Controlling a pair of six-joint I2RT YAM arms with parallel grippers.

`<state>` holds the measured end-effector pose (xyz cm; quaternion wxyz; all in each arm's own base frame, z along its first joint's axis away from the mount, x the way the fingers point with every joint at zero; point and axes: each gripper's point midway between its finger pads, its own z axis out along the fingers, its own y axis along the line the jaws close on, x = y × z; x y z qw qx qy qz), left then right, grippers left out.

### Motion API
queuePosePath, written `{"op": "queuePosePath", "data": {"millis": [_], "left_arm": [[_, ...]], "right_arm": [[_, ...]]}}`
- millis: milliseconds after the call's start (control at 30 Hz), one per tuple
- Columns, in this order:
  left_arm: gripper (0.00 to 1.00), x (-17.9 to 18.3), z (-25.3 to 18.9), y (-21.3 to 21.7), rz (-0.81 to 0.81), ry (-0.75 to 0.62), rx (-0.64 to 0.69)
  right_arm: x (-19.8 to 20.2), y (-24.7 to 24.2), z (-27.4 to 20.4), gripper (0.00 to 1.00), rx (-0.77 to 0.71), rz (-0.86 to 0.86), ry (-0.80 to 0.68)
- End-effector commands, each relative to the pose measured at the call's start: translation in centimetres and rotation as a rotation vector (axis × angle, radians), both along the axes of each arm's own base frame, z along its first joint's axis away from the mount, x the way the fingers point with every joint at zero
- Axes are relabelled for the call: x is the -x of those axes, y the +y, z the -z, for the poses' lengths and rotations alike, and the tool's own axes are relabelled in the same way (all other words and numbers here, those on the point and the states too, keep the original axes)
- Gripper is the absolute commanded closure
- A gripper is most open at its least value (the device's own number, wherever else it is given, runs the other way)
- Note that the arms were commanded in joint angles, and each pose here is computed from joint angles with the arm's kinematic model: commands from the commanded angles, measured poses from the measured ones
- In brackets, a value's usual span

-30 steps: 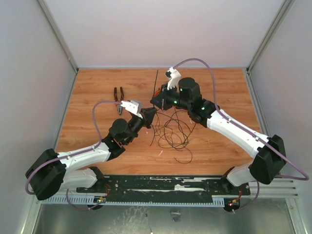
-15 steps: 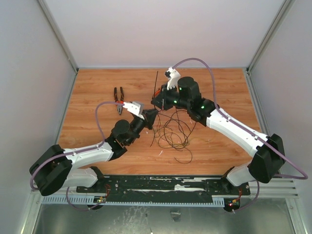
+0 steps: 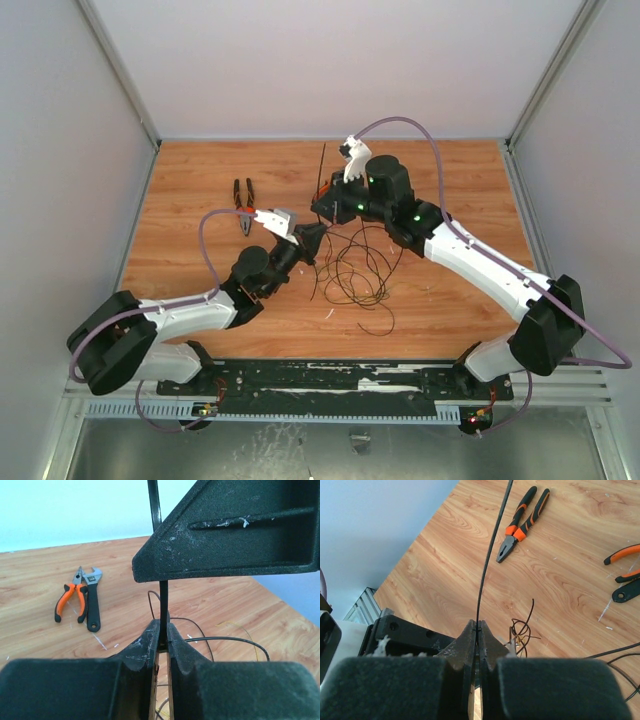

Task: Zip-tie the wires
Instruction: Tie the cable at the center of the board, then place the cable at the center of the board.

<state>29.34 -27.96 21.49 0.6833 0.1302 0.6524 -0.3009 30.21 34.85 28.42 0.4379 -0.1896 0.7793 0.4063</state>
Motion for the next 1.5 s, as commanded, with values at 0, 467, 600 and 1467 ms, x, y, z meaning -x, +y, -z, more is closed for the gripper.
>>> {"op": "queuePosePath", "data": {"millis": [0, 467, 600, 1467], "left_arm": [[0.86, 1.5, 7.0, 0.8, 0.017, 0.158, -0.200], [0.83, -0.8, 3.5, 1.6, -0.077, 0.123, -0.214], [0.82, -2.2, 2.2, 1.1, -0.100, 0.105, -0.243], [0.64, -17.0, 9.3, -5.2, -0.141, 0.199, -0.411]], "right_arm": [[-0.4, -0.1, -11.4, 1.00, -0.233, 0.004, -0.261], [1.0, -9.3, -6.8, 0.41, -0.122, 0.091, -0.243], [0.0, -14.6, -4.9, 0.40, -0.041, 0.250, -0.236], [-0.8, -20.8, 1.0, 0.40, 0.011, 0.382, -0.139]]}}
